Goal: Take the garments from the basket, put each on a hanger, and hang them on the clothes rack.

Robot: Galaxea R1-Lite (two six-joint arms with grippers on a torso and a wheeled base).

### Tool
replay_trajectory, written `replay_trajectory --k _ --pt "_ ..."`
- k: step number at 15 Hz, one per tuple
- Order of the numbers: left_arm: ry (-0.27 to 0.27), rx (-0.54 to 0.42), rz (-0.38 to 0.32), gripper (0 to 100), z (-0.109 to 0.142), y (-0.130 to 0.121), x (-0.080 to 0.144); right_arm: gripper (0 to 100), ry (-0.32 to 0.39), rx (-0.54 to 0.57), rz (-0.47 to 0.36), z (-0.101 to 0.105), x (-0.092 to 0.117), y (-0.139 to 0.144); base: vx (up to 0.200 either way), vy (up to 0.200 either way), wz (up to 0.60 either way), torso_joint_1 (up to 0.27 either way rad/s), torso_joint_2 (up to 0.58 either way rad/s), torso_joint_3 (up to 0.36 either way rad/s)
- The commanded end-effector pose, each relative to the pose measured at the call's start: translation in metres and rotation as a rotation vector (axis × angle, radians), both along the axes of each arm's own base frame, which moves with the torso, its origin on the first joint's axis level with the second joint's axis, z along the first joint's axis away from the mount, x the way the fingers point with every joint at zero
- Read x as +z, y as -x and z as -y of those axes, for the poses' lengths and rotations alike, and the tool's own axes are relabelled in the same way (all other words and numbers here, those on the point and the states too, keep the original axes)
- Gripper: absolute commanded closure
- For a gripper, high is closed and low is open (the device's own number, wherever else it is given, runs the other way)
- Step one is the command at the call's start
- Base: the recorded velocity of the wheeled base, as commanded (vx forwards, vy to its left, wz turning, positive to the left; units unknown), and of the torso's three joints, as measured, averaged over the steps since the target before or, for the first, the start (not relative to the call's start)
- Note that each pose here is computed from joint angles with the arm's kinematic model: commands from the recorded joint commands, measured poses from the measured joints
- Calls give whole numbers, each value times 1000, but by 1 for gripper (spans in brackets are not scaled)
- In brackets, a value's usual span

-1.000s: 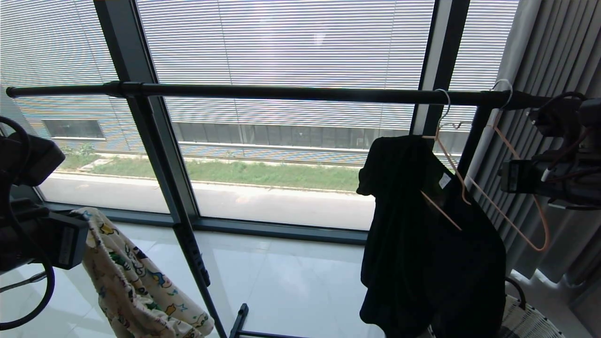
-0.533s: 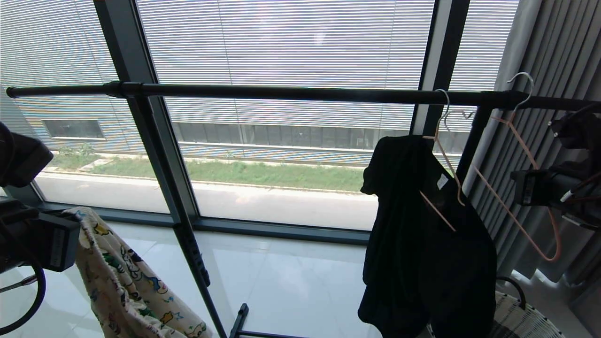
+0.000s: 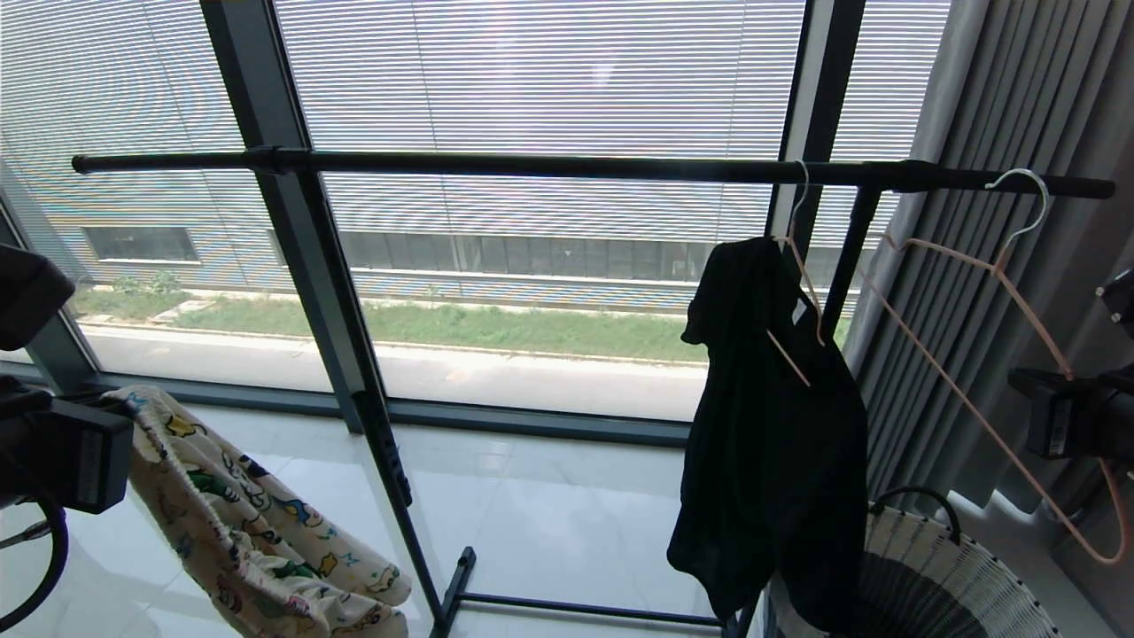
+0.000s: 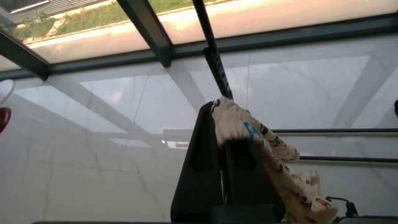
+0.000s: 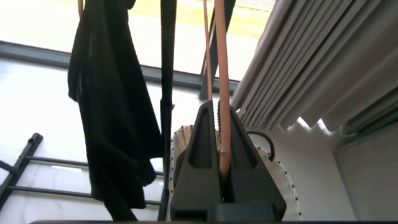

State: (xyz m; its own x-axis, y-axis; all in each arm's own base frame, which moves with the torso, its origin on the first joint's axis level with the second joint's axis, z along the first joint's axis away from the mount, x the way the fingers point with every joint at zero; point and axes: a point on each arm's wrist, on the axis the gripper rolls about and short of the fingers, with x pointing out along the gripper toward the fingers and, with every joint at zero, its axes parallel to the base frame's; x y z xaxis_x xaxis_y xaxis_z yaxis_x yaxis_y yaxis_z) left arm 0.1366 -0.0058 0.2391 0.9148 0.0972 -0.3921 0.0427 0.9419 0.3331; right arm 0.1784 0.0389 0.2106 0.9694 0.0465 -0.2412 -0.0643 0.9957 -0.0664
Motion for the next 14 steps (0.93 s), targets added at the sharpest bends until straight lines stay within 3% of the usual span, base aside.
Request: replay_trajectory --k 1,5,9,10,11,12,14 --pt "-1 0 0 100 0 0 0 100 -3 15 31 1 4 11 -200 0 0 2 7 -2" --pt "-2 -1 0 100 0 0 0 100 -5 57 40 -5 6 14 -200 0 0 4 2 1" --pt "-7 -27 -8 100 3 0 -2 100 -21 181 31 -21 5 18 0 0 0 0 0 0" --pt "-7 -50 -2 100 6 0 0 100 -30 232 27 -25 5 19 0 0 0 0 0 0" --pt "-9 -103 17 100 15 -4 8 100 -58 388 18 -37 5 24 0 0 0 0 0 0" --pt "-15 -118 12 100 22 -13 12 100 -66 475 9 -45 4 28 0 0 0 0 0 0" --pt "-34 -71 3 100 31 -42 20 100 -93 615 -40 -63 -3 35 0 0 0 0 0 0"
